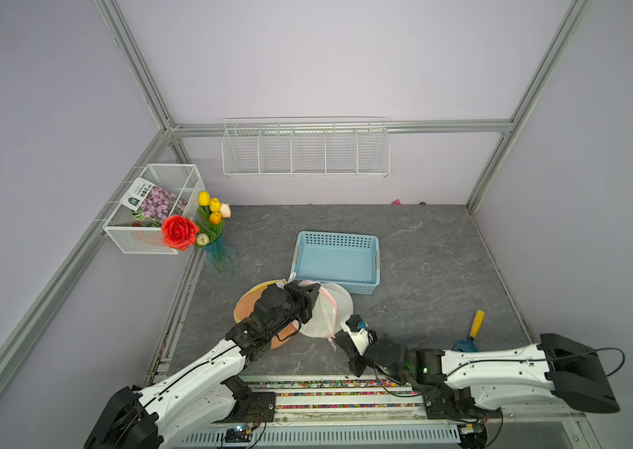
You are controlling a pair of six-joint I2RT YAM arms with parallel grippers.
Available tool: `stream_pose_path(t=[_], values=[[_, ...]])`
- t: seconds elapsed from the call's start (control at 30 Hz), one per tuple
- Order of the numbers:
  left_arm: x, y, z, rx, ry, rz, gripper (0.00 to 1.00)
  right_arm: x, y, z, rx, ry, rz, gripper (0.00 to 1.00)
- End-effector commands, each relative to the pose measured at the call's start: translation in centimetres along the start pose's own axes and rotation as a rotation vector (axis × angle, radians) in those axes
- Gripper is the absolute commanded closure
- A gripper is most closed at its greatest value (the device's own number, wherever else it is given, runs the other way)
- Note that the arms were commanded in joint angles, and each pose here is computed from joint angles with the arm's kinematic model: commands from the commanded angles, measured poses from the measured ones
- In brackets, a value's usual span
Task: Turn the laundry bag inside out
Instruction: Zip the zipper on the laundry bag.
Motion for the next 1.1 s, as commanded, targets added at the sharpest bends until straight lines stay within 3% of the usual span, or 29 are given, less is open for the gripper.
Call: stream_pose_path(t=[0.0, 0.2, 0.3, 0.5, 0.7, 0.8, 0.97, 1.07], values=[[0.2, -0.1, -2.1, -0.151, -0.036, -0.056, 1.00, -1.2, 0.4, 1.1, 0.061, 0.024, 0.018, 1.00], [-0.2, 0.5, -1.9, -0.137, -0.036, -0.031, 1.00, -1.5, 1.5, 1.4, 0.002, 0.034, 0.042, 1.00], [-0.7, 1.2, -1.3, -0.079, -0.011, 0.017, 1.00, -0.9, 0.3, 0.7, -0.034, 0.051, 0.009, 1.00], [-0.5, 1.3, 0.3, -0.102, -0.057, 0.004, 1.00, -2.0, 0.9, 1.3, 0.058, 0.069, 0.035, 1.00], [-1.1, 1.7, -1.6, -0.157, -0.045, 0.009, 1.00, -3.1, 3.5, 3.9, 0.194, -0.048, 0.204, 1.00], [-1.4, 2.2, -1.4, -0.141, -0.037, 0.018, 1.00, -3.7, 4.3, 4.4, 0.169, -0.100, 0.255, 1.00], [-1.8, 3.2, -0.1, -0.038, 0.016, 0.090, 1.00, -2.1, 1.5, 2.4, 0.034, -0.057, 0.130, 1.00], [-2.2, 3.9, 0.3, 0.044, 0.151, 0.158, 1.00, 0.3, -2.6, 0.7, -0.015, -0.016, -0.013, 0.68]])
Point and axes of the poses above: each gripper's point midway between its finger pads, its own y axis out along the fingers, its own z axis along the line the jaws close on, x = y × z, the point moved 10 cm from there along -y, back along the fingers, and after that the axes turned 4 degrees about y, right-handed, at the moved point
